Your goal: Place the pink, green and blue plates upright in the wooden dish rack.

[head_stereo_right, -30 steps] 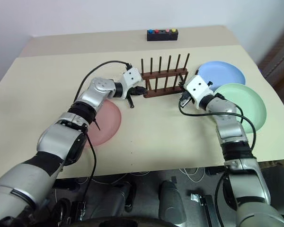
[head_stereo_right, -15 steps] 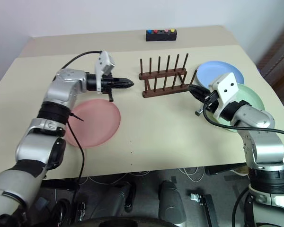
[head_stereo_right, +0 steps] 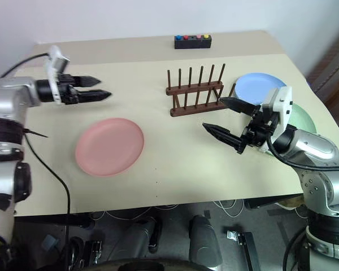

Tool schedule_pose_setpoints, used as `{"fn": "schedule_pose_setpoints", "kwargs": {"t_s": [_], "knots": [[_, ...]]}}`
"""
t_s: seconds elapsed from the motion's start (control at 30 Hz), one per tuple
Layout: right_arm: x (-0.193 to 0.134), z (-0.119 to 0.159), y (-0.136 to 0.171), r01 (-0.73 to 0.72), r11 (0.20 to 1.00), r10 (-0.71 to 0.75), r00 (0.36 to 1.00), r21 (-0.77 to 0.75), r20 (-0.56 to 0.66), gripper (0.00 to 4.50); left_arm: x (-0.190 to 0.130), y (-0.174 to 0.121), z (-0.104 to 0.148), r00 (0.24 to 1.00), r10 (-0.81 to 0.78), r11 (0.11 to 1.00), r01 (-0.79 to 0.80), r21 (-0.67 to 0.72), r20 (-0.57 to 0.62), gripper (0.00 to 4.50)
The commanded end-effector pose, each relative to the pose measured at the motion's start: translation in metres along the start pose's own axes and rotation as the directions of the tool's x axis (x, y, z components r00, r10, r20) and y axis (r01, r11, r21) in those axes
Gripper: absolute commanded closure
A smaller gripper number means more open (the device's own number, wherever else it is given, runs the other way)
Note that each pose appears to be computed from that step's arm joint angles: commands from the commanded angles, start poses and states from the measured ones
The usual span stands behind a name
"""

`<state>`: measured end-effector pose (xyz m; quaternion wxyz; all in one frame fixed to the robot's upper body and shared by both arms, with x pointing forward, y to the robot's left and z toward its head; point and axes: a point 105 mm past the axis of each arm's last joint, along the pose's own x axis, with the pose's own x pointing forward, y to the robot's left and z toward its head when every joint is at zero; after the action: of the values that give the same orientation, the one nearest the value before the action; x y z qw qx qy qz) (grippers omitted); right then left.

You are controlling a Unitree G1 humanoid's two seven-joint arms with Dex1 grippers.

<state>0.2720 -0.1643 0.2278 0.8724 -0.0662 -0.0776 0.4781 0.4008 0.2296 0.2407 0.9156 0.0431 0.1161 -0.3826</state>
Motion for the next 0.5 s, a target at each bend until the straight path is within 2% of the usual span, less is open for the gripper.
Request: {"fn": "schedule_pose_setpoints", "kwargs": {"t_s": [0.03,0.27,0.5], "knots": [[0.006,0.010,0.010,-0.062,0.997,0.063,0.998,-0.036,0.026,0.08,-0.012,0.013,0.009,0.993,0.118,0.989,-0.119,-0.088,-0.015,0.00],[0.014,0.005,0.009,-0.072,0.997,0.073,0.997,-0.036,0.032,0.08,-0.043,0.011,-0.025,0.946,0.183,0.905,-0.269,-0.331,-0.269,0.00],[0.019,0.000,0.009,-0.084,0.996,0.085,0.996,-0.032,0.027,0.08,-0.056,-0.003,-0.051,0.851,0.132,0.833,-0.373,-0.408,-0.509,0.00]]}}
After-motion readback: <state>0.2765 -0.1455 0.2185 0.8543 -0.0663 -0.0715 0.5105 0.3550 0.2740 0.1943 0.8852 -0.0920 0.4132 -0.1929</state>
